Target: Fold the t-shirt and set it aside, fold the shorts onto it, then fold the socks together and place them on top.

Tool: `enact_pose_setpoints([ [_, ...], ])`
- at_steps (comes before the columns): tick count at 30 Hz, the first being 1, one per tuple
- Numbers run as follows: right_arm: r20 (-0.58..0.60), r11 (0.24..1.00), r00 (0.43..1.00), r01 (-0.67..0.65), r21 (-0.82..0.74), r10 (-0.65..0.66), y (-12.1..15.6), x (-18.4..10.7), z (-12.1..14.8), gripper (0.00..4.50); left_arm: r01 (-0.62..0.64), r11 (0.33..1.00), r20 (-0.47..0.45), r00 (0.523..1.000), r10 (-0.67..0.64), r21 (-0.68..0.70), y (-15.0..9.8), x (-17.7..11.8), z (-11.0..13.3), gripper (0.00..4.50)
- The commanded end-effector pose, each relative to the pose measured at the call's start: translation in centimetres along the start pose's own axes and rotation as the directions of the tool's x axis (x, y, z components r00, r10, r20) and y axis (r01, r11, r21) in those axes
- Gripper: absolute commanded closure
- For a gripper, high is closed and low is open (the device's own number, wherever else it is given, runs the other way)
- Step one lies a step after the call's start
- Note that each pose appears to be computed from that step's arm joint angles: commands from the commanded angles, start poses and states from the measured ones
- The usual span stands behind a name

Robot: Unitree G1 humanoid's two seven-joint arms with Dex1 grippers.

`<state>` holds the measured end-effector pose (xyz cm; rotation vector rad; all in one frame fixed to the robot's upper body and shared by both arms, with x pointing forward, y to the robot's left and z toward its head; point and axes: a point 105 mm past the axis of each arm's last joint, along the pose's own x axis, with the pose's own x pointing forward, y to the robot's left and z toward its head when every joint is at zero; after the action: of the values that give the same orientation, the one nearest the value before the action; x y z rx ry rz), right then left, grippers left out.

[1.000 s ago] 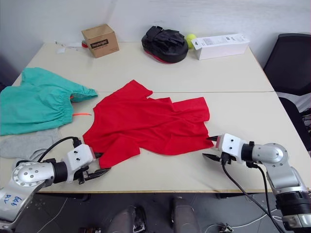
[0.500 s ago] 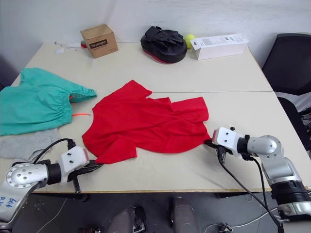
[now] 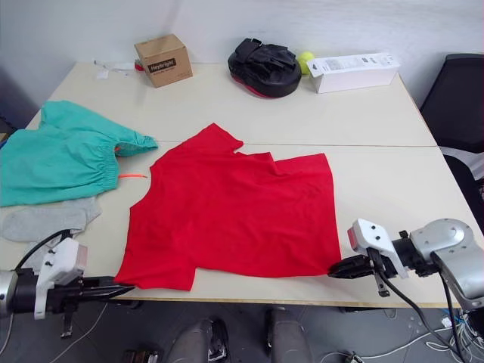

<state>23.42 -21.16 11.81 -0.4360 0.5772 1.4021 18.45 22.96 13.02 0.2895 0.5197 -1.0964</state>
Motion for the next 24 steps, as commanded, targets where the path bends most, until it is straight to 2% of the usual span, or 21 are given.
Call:
enact_pose_setpoints([
  [1, 0.092, 0.972, 0.975, 0.213, -0.097, -0.204, -4.0, -2.6, 2.9, 4.49, -0.128, 0.990, 0.056, 0.991, 0.125, 0.063, 3.6, -0.1, 2.3, 4.50],
  [3, 0.135, 0.915, 0.927, 0.369, -0.162, -0.350, -7.1, -4.8, 4.6, 4.49, -0.259, 0.959, 0.118, 0.962, 0.246, 0.112, 7.0, -0.3, 4.5, 4.50],
  [5, 0.225, 0.782, 0.813, 0.580, -0.228, -0.537, -10.8, -8.1, 7.7, 4.49, -0.411, 0.898, 0.245, 0.897, 0.368, 0.159, 10.8, -1.0, 8.5, 4.50],
  [6, 0.279, 0.694, 0.734, 0.678, -0.243, -0.619, -12.4, -9.8, 9.4, 4.49, -0.492, 0.854, 0.303, 0.850, 0.431, 0.166, 12.7, -1.6, 10.5, 4.50],
  [7, 0.313, 0.637, 0.683, 0.730, -0.247, -0.660, -13.4, -10.8, 10.5, 4.49, -0.538, 0.827, 0.335, 0.819, 0.466, 0.165, 13.8, -1.9, 11.7, 4.50],
  [9, 0.440, 0.370, 0.452, 0.891, -0.264, -0.776, -15.5, -15.2, 15.0, 4.49, -0.695, 0.703, 0.480, 0.674, 0.562, 0.152, 17.2, -4.1, 16.7, 4.50],
  [12, 0.571, 0.084, 0.207, 0.969, -0.234, -0.794, -16.0, -19.6, 19.7, 4.49, -0.799, 0.591, 0.635, 0.515, 0.575, 0.112, 19.1, -6.6, 22.7, 4.50],
  [13, 0.595, 0.022, 0.152, 0.975, -0.220, -0.789, -15.9, -20.5, 20.7, 4.49, -0.816, 0.568, 0.671, 0.480, 0.565, 0.105, 19.3, -7.2, 24.1, 4.50],
  [15, 0.676, -0.154, -0.001, 0.974, -0.166, -0.736, -14.7, -23.3, 23.7, 4.49, -0.883, 0.467, 0.788, 0.326, 0.523, 0.056, 18.7, -10.4, 28.9, 4.50],
  [16, 0.706, -0.212, -0.044, 0.966, -0.151, -0.707, -14.0, -24.2, 24.7, 4.49, -0.910, 0.413, 0.842, 0.250, 0.478, 0.036, 17.7, -12.2, 30.9, 4.50],
  [18, 0.756, -0.309, -0.111, 0.943, -0.126, -0.646, -12.7, -25.6, 26.1, 4.49, -0.941, 0.336, 0.910, 0.161, 0.382, 0.026, 15.8, -14.7, 33.5, 4.50],
  [20, 0.777, -0.358, -0.147, 0.928, -0.106, -0.612, -11.9, -26.4, 26.4, 4.49, -0.957, 0.289, 0.949, 0.115, 0.294, 0.026, 14.0, -16.4, 34.7, 4.50],
  [21, 0.783, -0.376, -0.159, 0.921, -0.101, -0.601, -11.7, -26.6, 26.2, 4.49, -0.962, 0.273, 0.963, 0.093, 0.253, 0.021, 13.2, -17.2, 35.1, 4.50],
  [23, 0.771, -0.356, -0.155, 0.929, -0.099, -0.618, -12.0, -26.6, 25.1, 4.49, -0.963, 0.267, 0.971, 0.104, 0.214, 0.044, 12.5, -17.8, 34.9, 4.50],
  [24, 0.760, -0.343, -0.146, 0.933, -0.107, -0.633, -12.4, -26.3, 24.2, 4.49, -0.962, 0.264, 0.972, 0.124, 0.200, 0.069, 12.4, -17.7, 34.4, 4.50],
])
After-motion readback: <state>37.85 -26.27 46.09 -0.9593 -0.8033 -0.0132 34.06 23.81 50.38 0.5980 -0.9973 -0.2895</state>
